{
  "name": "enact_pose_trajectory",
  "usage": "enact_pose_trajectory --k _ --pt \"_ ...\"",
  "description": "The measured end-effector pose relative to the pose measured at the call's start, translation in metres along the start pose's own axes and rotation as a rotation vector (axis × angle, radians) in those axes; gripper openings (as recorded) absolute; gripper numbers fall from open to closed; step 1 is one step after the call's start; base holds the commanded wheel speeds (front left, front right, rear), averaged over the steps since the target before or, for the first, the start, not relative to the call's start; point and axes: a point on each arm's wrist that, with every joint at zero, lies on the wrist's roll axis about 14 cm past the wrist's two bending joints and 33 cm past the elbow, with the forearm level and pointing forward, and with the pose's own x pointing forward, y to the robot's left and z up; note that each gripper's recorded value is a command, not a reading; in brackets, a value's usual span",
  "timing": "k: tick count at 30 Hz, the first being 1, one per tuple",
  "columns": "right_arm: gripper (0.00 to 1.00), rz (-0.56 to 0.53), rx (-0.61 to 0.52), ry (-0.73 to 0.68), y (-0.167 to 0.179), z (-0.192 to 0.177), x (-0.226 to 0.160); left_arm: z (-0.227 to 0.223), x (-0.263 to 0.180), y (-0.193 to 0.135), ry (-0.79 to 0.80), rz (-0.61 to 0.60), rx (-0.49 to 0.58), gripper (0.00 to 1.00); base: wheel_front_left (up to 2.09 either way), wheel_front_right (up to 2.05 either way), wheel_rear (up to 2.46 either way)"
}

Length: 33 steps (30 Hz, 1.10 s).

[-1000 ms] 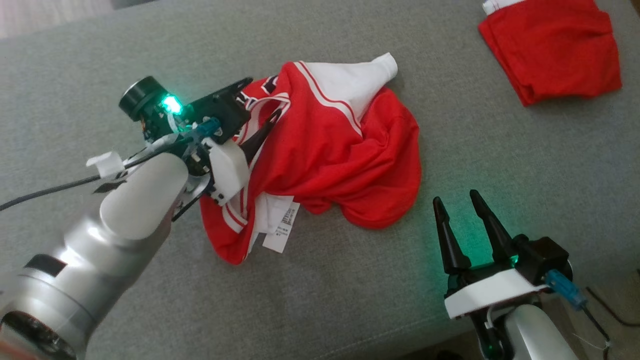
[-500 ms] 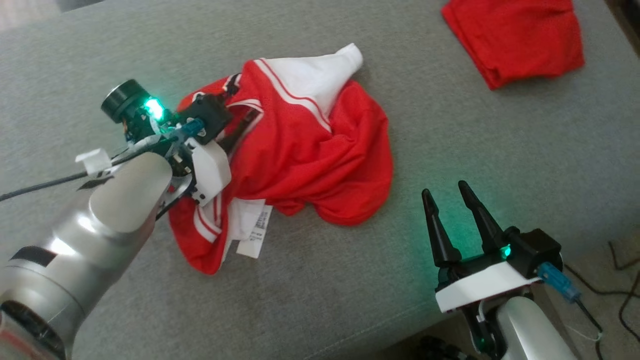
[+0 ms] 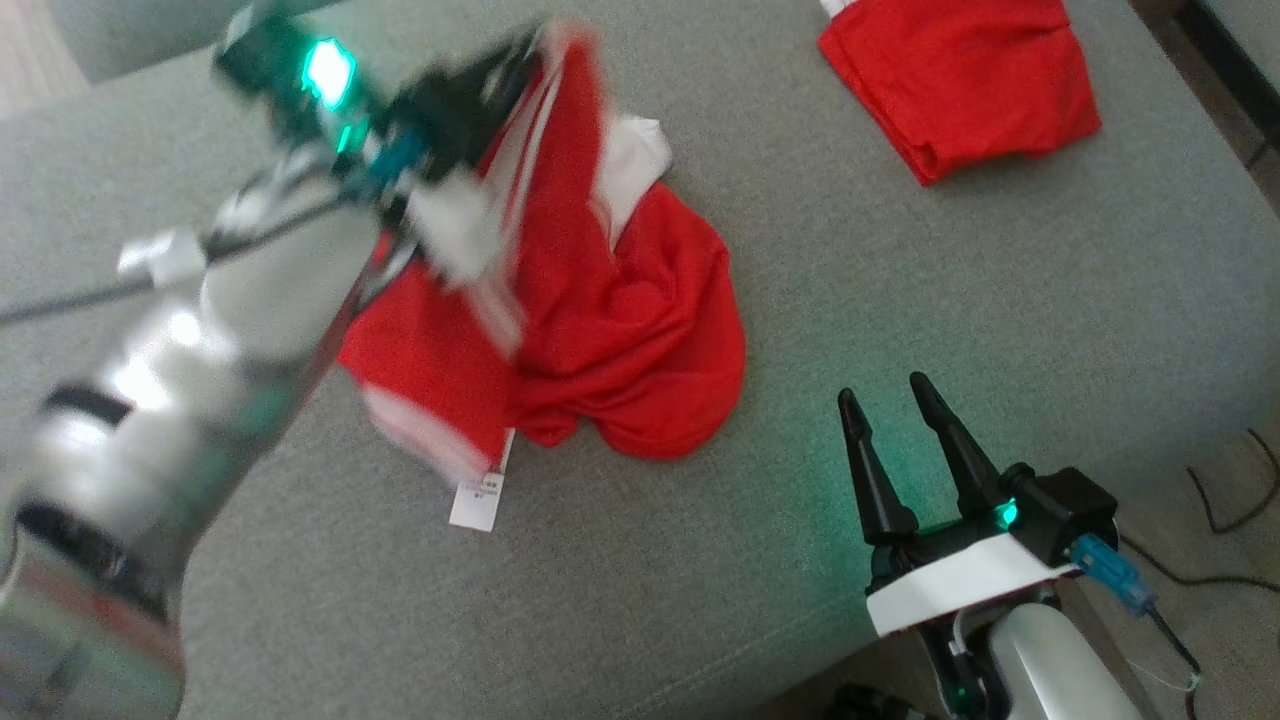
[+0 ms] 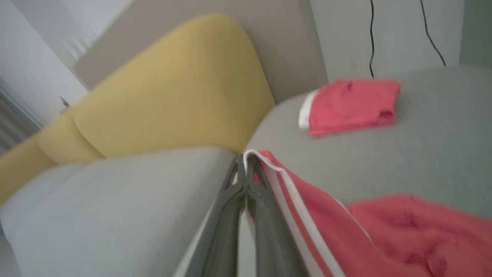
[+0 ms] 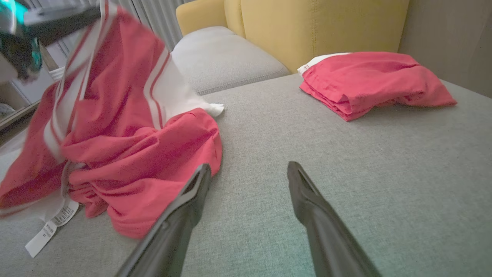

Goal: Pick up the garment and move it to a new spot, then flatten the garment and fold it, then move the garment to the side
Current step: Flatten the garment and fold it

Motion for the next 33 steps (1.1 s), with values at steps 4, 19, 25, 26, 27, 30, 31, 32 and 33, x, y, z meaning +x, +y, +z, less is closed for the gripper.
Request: enact_pose_trajectory --k 4,19,25,26,27,30,31,32,33 --pt "1.0 0.012 0.006 -0.032 0.004 0.008 -0.004 0.104 0.008 0.034 -0.221 0.088 0.091 0.0 0.0 0.0 0.0" --pt "1.0 0.116 0.011 -0.033 0.033 -0.003 -0.026 0.148 -0.147 0.118 -0.337 0.598 -0.025 0.0 0.0 0.0 0.0" --pt "1.0 0.222 -0.01 -0.037 0.063 0.0 -0.013 -0.049 -0.25 0.042 0.116 0.794 -0.323 0.0 0.0 0.0 0.0" --pt "1.0 0.222 -0.01 -0.037 0.063 0.0 -0.013 -0.049 -0.25 0.042 0.116 0.794 -0.323 0.0 0.0 0.0 0.0" --pt "1.0 0.237 -0.012 -0.036 0.068 0.0 -0.012 -0.071 -0.266 0.024 0.171 0.824 -0.382 0.0 0.0 0.0 0.0" --pt "1.0 0.272 -0.023 -0.03 0.078 -0.001 -0.008 -0.111 -0.303 -0.022 0.28 0.89 -0.523 1.0 0.0 0.0 0.0" --pt "1.0 0.279 -0.024 -0.028 0.081 -0.001 -0.008 -0.117 -0.312 -0.032 0.297 0.914 -0.558 1.0 0.0 0.0 0.0" --pt "1.0 0.285 -0.024 -0.025 0.082 -0.002 -0.008 -0.121 -0.32 -0.039 0.306 0.937 -0.584 1.0 0.0 0.0 0.0" --pt "1.0 0.288 -0.024 -0.021 0.083 -0.004 -0.008 -0.124 -0.326 -0.045 0.312 0.955 -0.605 1.0 0.0 0.0 0.0"
